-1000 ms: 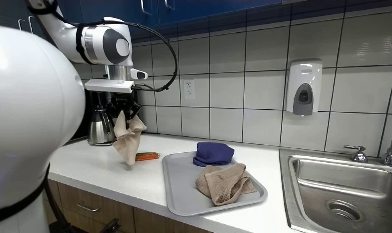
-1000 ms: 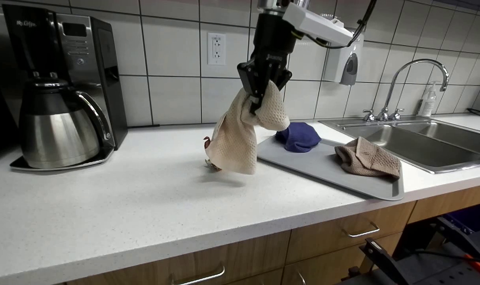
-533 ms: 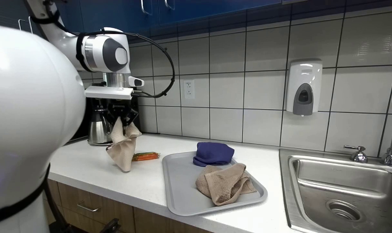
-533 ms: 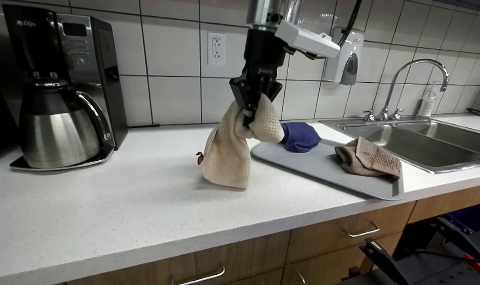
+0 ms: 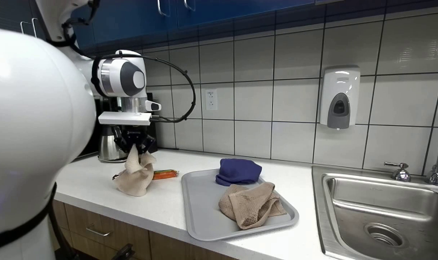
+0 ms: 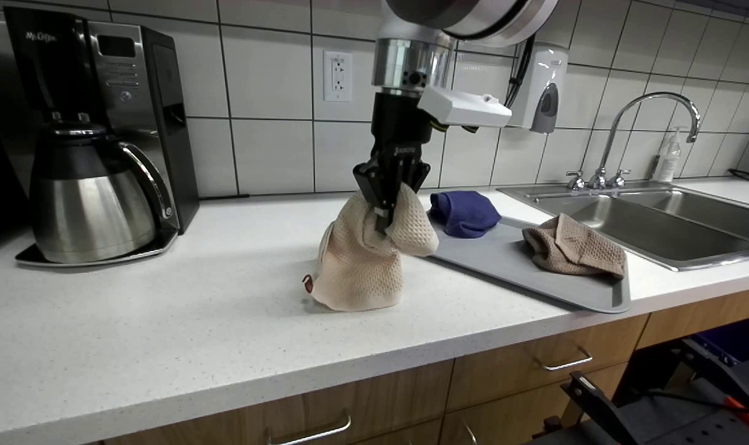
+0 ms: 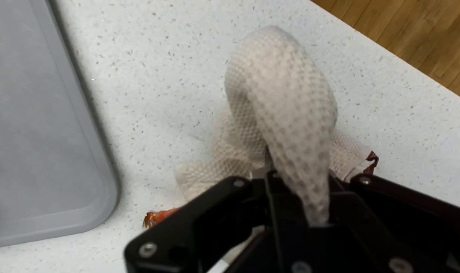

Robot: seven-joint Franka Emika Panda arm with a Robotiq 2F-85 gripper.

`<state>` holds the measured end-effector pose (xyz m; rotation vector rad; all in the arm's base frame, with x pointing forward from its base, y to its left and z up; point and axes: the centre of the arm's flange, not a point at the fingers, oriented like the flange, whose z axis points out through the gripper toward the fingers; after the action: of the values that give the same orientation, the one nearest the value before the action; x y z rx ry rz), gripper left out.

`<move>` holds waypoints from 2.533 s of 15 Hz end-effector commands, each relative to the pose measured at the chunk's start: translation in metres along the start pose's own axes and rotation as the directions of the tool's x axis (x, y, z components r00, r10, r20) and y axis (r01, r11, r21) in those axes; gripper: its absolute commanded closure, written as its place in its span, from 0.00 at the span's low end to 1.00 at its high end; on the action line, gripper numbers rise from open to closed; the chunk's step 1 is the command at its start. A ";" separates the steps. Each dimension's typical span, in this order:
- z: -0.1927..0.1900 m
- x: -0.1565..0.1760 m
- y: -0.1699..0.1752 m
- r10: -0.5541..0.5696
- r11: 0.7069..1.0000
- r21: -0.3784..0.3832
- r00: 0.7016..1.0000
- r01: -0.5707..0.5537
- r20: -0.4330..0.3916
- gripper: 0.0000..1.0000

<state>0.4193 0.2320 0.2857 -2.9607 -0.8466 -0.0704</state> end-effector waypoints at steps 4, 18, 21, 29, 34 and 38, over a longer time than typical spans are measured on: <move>0.029 0.009 0.003 -0.035 0.999 -0.015 0.999 0.035 0.020 0.98; 0.048 0.010 0.013 -0.010 1.000 -0.011 0.999 0.011 0.043 0.45; 0.036 0.013 0.017 -0.003 1.000 -0.015 1.000 0.003 0.026 0.23; -0.001 0.015 0.031 0.040 0.999 -0.030 0.999 -0.041 -0.030 0.00; -0.015 0.011 0.062 0.128 0.991 -0.039 0.990 -0.130 -0.058 0.00; -0.017 0.005 0.098 0.213 0.975 -0.045 0.975 -0.216 -0.067 0.00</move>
<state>0.4726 0.1724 0.2898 -3.0316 -0.6267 -0.1745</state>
